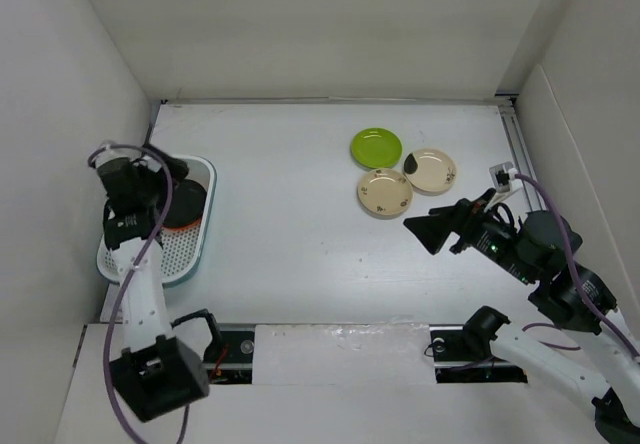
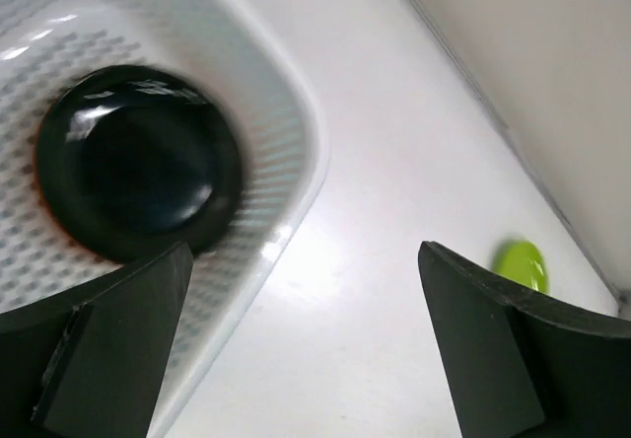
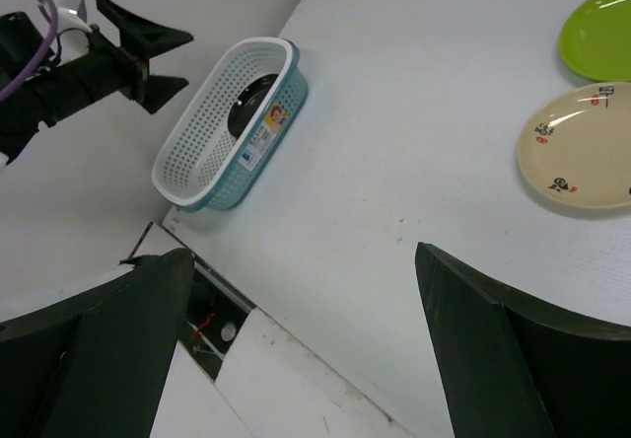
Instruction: Place the plates into the plastic bin on the countertop
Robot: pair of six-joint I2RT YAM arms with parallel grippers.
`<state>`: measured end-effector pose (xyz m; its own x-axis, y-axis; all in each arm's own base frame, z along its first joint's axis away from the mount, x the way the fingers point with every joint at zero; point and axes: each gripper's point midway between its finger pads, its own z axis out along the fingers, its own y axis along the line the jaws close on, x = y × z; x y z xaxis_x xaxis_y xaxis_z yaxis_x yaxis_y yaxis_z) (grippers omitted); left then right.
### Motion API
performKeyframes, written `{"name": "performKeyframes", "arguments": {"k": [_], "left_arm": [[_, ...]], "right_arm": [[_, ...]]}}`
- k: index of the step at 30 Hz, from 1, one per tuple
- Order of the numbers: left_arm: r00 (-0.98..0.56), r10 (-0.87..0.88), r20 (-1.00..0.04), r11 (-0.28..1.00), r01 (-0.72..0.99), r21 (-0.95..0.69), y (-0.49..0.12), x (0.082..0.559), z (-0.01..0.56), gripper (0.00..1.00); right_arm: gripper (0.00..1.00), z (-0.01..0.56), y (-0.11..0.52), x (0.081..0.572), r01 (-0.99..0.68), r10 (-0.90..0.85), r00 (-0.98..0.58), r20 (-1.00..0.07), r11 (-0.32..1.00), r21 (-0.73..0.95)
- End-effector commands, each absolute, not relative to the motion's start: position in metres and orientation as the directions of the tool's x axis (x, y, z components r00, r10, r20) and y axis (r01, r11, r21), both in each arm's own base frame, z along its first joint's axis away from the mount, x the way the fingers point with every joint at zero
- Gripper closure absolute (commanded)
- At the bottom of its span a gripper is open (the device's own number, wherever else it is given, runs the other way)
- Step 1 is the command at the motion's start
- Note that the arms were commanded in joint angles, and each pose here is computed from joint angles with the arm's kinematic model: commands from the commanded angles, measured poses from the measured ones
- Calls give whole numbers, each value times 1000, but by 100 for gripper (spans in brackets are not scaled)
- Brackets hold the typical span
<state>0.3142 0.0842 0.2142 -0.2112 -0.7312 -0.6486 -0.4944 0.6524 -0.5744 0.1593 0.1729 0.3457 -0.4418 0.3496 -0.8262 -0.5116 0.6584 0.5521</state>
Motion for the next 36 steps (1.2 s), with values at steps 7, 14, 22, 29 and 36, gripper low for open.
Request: {"name": "performKeyframes", "arguments": {"k": [7, 14, 22, 29, 36], "left_arm": [[-693, -419, -586, 810, 6, -586, -277, 381, 160, 0], [-768, -376, -518, 767, 55, -639, -359, 411, 106, 0], [-823, -362, -437, 738, 33, -674, -385, 419, 62, 11], [-838, -362, -408, 732, 15, -681, -382, 417, 47, 52], [-879, -323, -351, 718, 14, -696, -388, 411, 31, 100]], "right_arm": [[0, 375, 142, 173, -390, 458, -345, -819, 724, 569], [0, 389, 124, 156, -382, 479, -329, -814, 721, 579], [0, 380, 121, 153, -372, 487, -342, -804, 715, 592], [0, 377, 123, 158, -356, 480, -349, -805, 727, 587], [0, 375, 125, 159, -356, 480, -349, -805, 727, 588]]}}
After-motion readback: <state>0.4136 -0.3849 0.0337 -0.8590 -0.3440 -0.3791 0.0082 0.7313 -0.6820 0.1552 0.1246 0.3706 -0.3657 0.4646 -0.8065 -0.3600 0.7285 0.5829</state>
